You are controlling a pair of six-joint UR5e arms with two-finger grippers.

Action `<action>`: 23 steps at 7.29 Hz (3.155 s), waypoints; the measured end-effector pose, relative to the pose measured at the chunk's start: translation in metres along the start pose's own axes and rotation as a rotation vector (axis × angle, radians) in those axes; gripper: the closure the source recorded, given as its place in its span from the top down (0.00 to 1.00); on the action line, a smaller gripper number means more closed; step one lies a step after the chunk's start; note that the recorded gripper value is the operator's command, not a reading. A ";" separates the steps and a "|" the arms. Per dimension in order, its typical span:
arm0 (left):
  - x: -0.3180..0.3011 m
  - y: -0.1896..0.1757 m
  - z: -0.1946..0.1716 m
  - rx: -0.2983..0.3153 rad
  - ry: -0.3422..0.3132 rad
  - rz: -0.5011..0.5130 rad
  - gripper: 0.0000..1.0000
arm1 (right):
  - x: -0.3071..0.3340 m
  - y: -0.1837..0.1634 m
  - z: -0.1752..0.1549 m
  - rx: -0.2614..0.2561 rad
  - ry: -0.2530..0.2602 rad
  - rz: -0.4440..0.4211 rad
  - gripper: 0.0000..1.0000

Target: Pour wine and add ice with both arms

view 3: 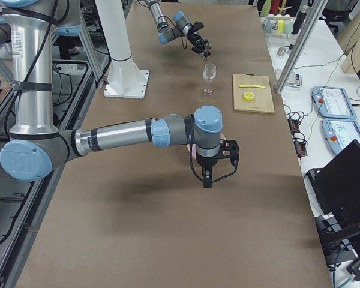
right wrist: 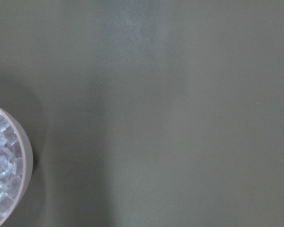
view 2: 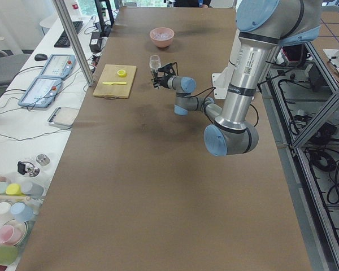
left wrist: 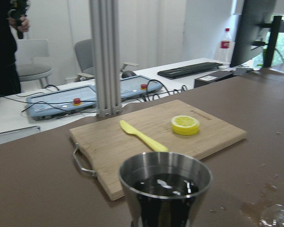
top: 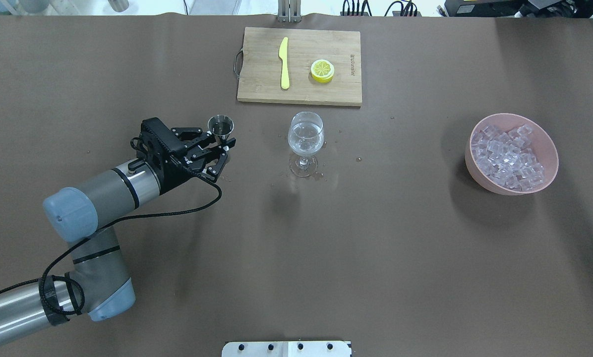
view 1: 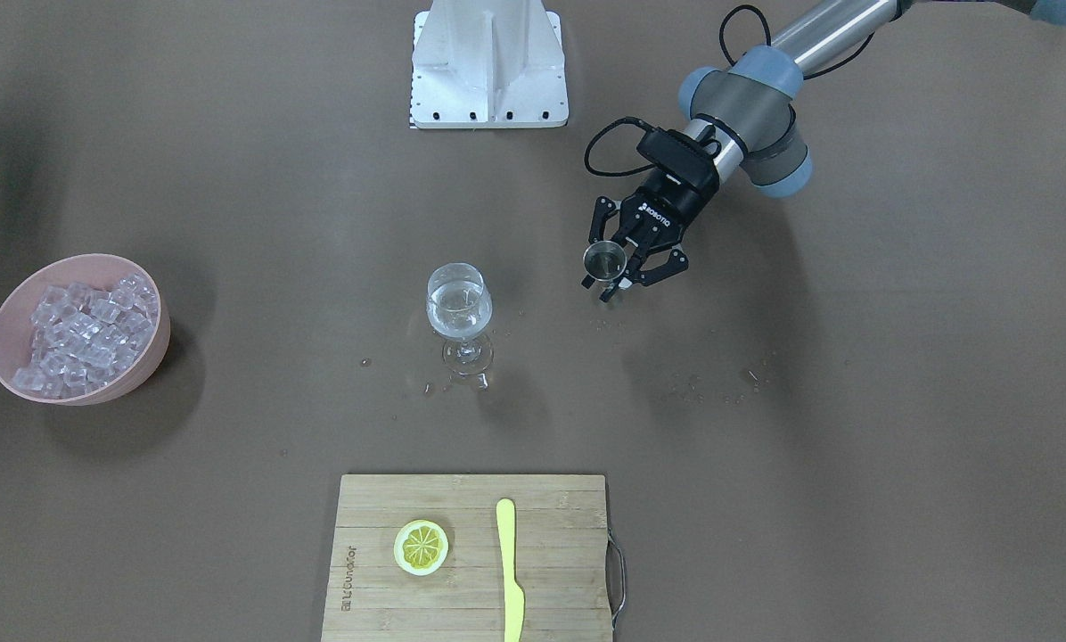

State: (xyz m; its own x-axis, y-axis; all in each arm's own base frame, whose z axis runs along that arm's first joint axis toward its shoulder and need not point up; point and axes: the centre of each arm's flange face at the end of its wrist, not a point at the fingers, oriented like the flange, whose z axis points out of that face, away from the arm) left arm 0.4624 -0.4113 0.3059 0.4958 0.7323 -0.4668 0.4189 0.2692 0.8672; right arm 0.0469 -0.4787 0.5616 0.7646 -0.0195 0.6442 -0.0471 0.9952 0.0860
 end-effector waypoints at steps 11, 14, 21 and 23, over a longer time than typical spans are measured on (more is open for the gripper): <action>0.080 -0.111 0.038 -0.344 0.059 0.142 0.00 | 0.002 0.003 0.002 -0.005 0.000 0.004 1.00; 0.085 -0.119 0.049 -0.413 0.029 0.165 0.00 | 0.002 0.003 0.002 -0.005 0.000 0.004 1.00; 0.087 -0.144 0.068 -0.546 -0.042 0.179 0.00 | 0.002 0.003 0.002 -0.006 0.000 0.005 1.00; 0.088 -0.151 0.072 -0.594 -0.043 0.175 0.00 | 0.003 0.004 0.003 -0.007 0.000 0.006 1.00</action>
State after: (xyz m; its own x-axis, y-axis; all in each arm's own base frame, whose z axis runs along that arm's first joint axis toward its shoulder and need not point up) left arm 0.4972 -0.4326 0.1218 0.5541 0.7745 -0.3052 -0.1599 0.4588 0.8741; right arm 0.0470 -0.4750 0.5657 0.7646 -0.0134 0.6444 -0.0471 0.9959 0.0766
